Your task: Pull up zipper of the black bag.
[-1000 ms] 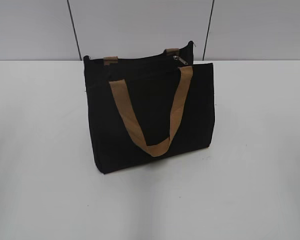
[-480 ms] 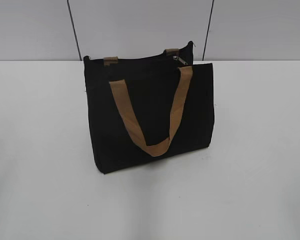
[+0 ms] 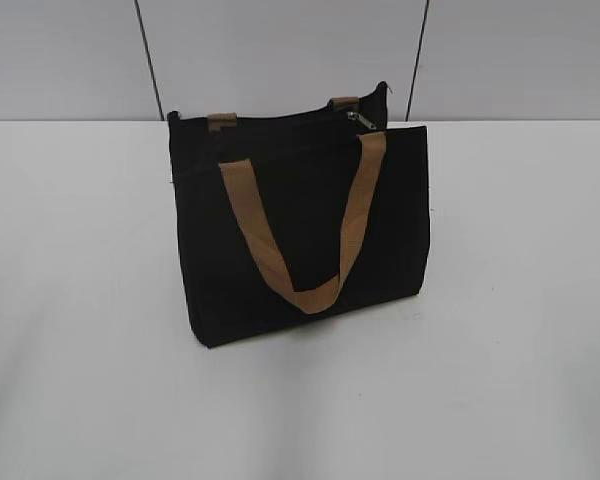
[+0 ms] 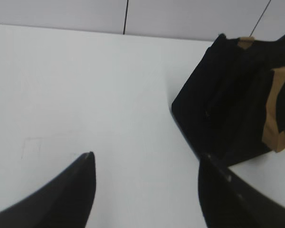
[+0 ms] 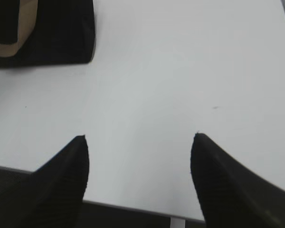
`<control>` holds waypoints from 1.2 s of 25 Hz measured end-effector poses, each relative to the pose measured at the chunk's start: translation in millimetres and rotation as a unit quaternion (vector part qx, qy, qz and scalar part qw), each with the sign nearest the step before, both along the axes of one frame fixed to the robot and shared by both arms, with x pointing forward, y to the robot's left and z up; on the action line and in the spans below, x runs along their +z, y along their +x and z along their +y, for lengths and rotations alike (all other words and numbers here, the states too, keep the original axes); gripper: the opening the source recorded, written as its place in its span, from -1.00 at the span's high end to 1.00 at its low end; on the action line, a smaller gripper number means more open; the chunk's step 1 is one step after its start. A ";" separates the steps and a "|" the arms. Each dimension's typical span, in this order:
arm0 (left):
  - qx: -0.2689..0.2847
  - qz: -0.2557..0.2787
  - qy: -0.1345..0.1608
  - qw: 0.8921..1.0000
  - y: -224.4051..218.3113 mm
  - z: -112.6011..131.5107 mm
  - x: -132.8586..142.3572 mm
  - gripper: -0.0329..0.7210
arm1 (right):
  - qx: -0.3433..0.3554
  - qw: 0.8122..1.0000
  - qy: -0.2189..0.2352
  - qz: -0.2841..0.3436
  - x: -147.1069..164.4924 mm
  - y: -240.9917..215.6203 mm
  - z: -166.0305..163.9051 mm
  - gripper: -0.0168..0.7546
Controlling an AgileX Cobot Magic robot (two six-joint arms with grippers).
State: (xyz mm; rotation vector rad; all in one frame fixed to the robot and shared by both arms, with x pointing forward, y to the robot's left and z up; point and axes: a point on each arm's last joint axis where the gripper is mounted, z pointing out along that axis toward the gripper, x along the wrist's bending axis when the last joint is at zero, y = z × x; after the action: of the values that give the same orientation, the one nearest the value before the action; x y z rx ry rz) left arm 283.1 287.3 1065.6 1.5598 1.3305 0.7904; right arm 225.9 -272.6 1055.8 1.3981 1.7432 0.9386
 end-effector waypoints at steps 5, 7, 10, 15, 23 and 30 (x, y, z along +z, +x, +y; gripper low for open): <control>-0.001 -0.011 -0.010 1.000 -0.1 -0.8 -0.3 -0.44 | -0.008 1.000 0.004 -0.017 -4.2 7.5 -1.9 -0.39; -0.005 0.003 -0.005 1.000 -3.3 -0.7 1.6 -0.42 | -0.007 1.000 0.004 -0.011 -7.1 8.4 -2.1 -0.39; -0.014 0.031 0.008 0.999 -11.2 -0.1 7.4 -0.36 | -0.007 1.000 0.005 -0.011 -7.1 8.5 -2.0 -0.39; -0.023 0.091 0.017 0.995 -29.4 1.9 -0.3 -0.25 | -0.007 1.000 0.006 -0.011 -7.1 8.5 -1.8 -0.39; -0.010 0.020 0.019 1.000 -54.3 9.5 -6.0 -0.22 | -0.004 1.000 0.008 -0.011 -7.3 8.5 -1.4 -0.39; 0.019 0.013 0.057 0.998 -53.1 16.2 -6.6 -0.22 | 0.012 1.000 0.010 -0.010 -7.5 7.8 -1.3 -0.39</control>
State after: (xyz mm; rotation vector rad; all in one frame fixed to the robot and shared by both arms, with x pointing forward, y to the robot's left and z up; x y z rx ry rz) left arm 230.0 303.5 1059.1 1.6434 1.3568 0.8866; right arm 233.7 -274.0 1048.3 1.3791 1.7432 0.9827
